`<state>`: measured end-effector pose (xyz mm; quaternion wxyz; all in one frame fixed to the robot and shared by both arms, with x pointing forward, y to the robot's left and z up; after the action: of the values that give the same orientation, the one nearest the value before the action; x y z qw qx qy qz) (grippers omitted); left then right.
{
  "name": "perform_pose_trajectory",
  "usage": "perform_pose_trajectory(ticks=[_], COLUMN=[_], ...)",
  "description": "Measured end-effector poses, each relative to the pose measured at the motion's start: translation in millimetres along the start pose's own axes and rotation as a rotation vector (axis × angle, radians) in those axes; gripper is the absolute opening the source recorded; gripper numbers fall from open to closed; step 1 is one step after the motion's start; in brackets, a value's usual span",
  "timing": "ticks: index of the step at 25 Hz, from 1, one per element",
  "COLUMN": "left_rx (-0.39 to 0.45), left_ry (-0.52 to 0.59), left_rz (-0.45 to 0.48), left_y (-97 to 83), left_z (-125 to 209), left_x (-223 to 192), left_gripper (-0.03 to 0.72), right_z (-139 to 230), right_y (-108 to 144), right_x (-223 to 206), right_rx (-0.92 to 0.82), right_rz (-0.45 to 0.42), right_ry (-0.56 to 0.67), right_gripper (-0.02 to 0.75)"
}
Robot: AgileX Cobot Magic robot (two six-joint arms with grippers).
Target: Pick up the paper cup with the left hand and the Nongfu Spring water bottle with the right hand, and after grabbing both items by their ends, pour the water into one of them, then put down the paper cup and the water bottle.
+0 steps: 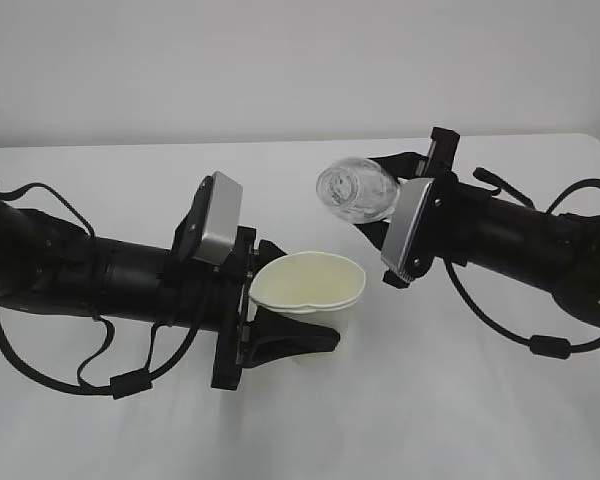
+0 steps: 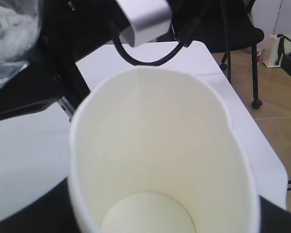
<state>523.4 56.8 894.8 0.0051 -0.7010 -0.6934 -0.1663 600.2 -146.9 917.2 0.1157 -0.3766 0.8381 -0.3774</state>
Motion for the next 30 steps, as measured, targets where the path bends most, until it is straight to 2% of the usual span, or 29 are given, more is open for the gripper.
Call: perform_pose_trajectory(ticks=[30], left_rx=[0.002], left_ry=[-0.002], left_rz=[-0.007], left_y=[0.9], left_z=[-0.3], left_x=[0.0], left_gripper=[0.418], right_z=[0.5], right_y=[-7.4], right_x=[0.2], right_rx=[0.274], right_rz=[0.06], right_ry=[0.013], right_gripper=[0.412])
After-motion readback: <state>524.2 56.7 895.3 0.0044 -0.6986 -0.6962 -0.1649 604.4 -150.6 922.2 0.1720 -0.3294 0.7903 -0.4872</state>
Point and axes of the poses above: a point on each arm's last joint axis where the gripper is mounted, x pointing back along that axis away from the gripper, y along the wrist's bending axis when the last joint is at zero, z = x × y, the point moved 3 cm from there along -x, pointing out along that axis toward the gripper, and after that the axes turned 11 degrees about -x, right-handed, at the moved point
